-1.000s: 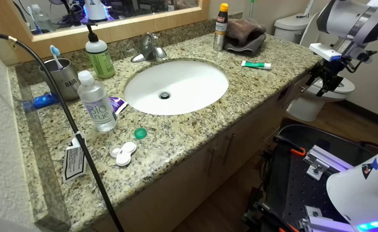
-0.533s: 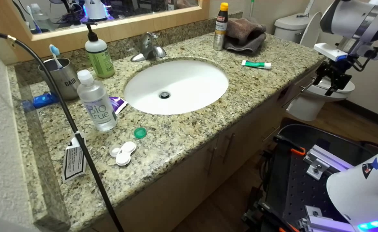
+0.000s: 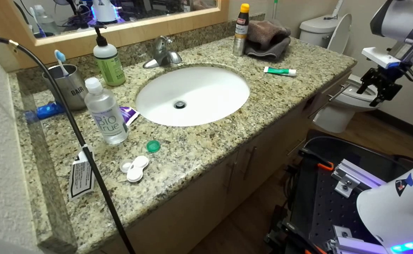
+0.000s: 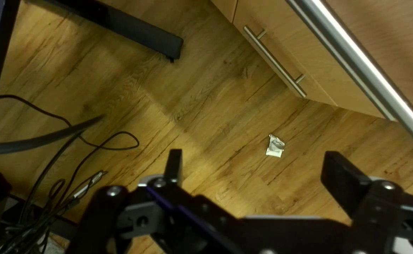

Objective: Close the drawer

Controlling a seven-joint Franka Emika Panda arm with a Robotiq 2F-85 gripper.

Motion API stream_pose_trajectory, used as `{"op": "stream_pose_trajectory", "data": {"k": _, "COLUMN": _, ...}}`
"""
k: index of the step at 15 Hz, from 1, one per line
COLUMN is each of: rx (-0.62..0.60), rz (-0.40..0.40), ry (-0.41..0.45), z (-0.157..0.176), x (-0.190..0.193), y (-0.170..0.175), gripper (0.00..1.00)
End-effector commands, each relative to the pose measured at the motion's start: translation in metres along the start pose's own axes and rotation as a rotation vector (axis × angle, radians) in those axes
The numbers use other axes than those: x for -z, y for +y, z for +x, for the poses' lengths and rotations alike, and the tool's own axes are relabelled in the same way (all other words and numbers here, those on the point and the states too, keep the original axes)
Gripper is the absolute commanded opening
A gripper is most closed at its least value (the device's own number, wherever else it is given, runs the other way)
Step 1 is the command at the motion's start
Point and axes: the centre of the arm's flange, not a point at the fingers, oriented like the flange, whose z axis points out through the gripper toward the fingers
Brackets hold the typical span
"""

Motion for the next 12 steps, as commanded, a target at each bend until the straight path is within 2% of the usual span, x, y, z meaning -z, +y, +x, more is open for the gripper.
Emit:
{"op": "stream_pose_trajectory", "data": {"k": 1, "rx": -0.023, "rz": -0.004, "ry": -0.098, "z": -0.002, "x": -0.03, "y": -0.007, "gripper": 1.0}}
{"op": "stream_pose_trajectory", "data": {"k": 4, "rx": -0.038, "rz": 0.018, "ry": -0.176, "z": -0.016, "x": -0.049, "y": -0.011, "gripper": 1.0}}
{"op": "stream_pose_trajectory", "data": {"k": 10, "rx": -0.126, "rz": 0.208, "ry": -0.337, "z": -0.049, "x": -0.078, "y": -0.019, "gripper": 1.0}}
{"op": "stream_pose_trajectory", "data": {"k": 11, "rx": -0.15, "rz": 0.216, "ry": -0.34, "z": -0.051, "x": -0.081, "y": -0.017, "gripper": 1.0}}
{"op": "stream_pose_trajectory", "data": {"k": 12, "rx": -0.154, "rz": 0.199, "ry": -0.3, "z": -0.049, "x": -0.077, "y": -0.012, "gripper": 1.0}}
